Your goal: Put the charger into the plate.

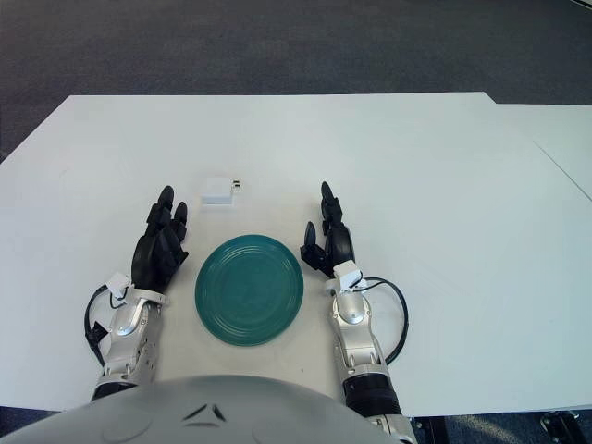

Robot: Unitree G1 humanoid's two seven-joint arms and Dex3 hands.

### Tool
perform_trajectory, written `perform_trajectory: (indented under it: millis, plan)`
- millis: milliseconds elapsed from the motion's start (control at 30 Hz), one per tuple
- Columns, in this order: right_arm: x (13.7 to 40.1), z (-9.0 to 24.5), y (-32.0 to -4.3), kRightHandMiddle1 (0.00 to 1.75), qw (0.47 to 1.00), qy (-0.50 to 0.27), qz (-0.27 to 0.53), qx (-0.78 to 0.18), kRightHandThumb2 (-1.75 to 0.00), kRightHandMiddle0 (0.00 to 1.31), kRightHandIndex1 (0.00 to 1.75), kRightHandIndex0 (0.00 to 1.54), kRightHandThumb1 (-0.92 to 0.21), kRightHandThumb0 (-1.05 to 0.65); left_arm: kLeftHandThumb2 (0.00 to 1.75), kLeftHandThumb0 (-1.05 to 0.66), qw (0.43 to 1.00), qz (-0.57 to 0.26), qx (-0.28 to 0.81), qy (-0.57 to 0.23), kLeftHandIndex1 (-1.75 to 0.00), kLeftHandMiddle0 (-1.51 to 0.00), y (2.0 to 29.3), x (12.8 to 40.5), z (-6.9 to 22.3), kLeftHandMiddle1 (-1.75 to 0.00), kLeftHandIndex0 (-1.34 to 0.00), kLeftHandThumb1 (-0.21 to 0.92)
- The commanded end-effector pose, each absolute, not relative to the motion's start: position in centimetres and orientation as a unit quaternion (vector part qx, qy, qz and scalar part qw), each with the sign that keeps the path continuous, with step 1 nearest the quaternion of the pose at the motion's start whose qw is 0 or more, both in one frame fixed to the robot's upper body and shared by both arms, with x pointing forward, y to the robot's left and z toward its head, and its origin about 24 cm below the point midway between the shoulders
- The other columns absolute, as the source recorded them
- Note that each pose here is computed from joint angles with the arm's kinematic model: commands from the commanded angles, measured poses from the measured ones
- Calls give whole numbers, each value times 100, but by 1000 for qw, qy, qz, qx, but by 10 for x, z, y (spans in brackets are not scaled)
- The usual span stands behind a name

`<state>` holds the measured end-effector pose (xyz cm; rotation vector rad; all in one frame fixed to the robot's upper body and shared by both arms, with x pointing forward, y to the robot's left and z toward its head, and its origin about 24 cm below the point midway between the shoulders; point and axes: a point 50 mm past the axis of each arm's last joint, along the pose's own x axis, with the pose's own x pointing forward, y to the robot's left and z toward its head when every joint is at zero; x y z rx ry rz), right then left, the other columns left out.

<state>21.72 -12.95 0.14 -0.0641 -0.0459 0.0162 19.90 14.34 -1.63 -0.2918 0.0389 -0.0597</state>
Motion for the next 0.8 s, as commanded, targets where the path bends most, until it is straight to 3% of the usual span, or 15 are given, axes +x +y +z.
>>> perform_trajectory:
  millis: [0, 767]
  plan:
    - [207, -16, -130, 0, 999, 24, 6, -37, -95, 1, 0, 0, -92, -93, 85, -105, 983, -12, -156, 95, 0, 0, 144, 179, -41, 0, 0, 92]
    - [209, -20, -135, 1, 999, 23, 21, -36, -96, 1, 0, 0, -92, -90, 84, -105, 982, -12, -167, 92, 0, 0, 144, 180, -42, 0, -1, 92]
